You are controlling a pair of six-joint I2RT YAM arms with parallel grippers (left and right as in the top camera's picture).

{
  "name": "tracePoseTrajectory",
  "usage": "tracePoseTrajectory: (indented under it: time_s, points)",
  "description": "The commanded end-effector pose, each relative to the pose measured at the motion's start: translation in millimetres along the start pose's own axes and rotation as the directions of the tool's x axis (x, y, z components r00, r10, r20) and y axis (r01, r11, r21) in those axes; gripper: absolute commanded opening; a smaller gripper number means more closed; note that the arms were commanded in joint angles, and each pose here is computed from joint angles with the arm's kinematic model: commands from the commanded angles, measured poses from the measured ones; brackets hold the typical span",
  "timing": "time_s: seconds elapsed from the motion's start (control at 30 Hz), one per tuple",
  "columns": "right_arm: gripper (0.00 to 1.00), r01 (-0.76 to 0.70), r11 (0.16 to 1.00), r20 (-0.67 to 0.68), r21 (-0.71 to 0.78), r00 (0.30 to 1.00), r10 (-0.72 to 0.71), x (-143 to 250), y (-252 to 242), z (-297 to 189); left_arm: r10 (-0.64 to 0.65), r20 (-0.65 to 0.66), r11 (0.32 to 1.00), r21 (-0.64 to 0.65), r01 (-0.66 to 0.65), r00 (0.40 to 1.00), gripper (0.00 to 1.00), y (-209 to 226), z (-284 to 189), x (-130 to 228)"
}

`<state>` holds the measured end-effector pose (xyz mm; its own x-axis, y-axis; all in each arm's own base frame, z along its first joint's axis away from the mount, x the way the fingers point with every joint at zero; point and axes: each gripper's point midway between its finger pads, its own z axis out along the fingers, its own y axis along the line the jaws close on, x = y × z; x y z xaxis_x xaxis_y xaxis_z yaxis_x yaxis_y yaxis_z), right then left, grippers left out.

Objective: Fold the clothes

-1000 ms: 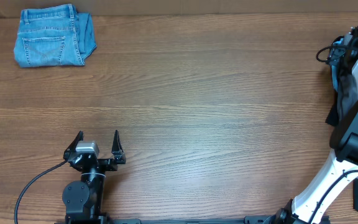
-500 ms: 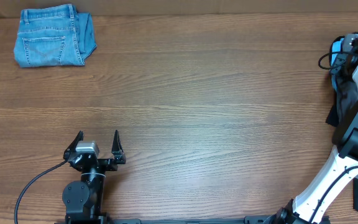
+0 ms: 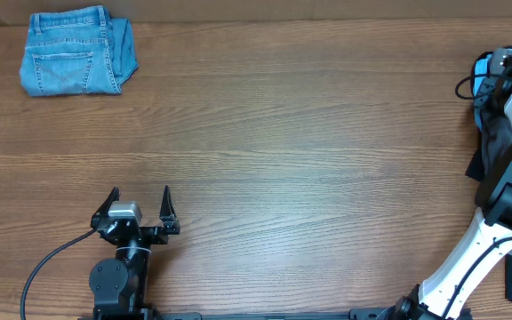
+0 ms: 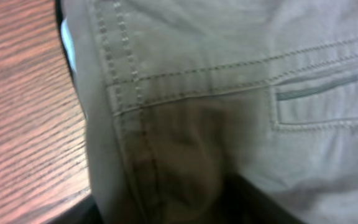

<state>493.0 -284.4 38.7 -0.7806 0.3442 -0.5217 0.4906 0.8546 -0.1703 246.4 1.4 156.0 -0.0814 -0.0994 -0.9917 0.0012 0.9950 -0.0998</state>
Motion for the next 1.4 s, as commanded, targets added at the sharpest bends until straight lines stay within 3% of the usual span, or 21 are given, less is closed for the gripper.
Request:
tracePoseTrajectory:
  time_s: [0.0, 0.1, 0.17, 0.4, 0.5, 0.6, 1.07, 1.27, 1.37]
  points:
    - [0.32, -0.009, 1.000, -0.029, 0.019, 1.000, 0.010, 11, -5, 12, 0.022, 0.007, 1.000, 0.005, -0.022, 1.000, 1.00, 0, 0, -1]
    - [0.09, -0.012, 1.000, -0.030, 0.023, 0.999, 0.013, 11, -7, 13, 0.022, 0.007, 1.000, 0.005, -0.022, 1.000, 1.00, 0, 0, -1]
    - [0.04, -0.014, 1.000, -0.030, 0.025, 0.999, 0.015, 12, -9, 13, 0.022, 0.007, 1.000, 0.005, -0.022, 1.000, 1.00, 0, 0, -1]
    - [0.04, -0.034, 0.999, -0.027, 0.026, 0.999, 0.034, 7, -12, 9, 0.022, 0.007, 1.000, 0.005, -0.022, 1.000, 1.00, 0, 0, -1]
    - [0.09, -0.055, 0.998, -0.022, 0.025, 0.998, 0.055, 1, -13, 4, 0.022, 0.007, 1.000, 0.005, -0.022, 1.000, 1.00, 0, 0, -1]
    - [0.04, -0.059, 0.998, -0.010, -0.018, 0.998, 0.059, -6, -7, -4, 0.022, 0.007, 1.000, 0.005, -0.022, 1.000, 1.00, 0, 0, -1]
    - [0.04, -0.133, 0.982, 0.101, -0.132, 0.984, 0.146, -46, -1, -64, 0.022, 0.007, 1.000, 0.005, -0.022, 1.000, 1.00, 0, 0, -1]
    - [0.09, -0.134, 0.982, 0.129, -0.132, 0.980, 0.151, -54, -5, -83, 0.022, 0.007, 1.000, 0.005, -0.022, 1.000, 1.00, 0, 0, -1]
    - [0.04, -0.134, 0.982, 0.133, -0.133, 0.979, 0.152, -56, -6, -89, 0.022, 0.007, 1.000, 0.005, -0.022, 1.000, 1.00, 0, 0, -1]
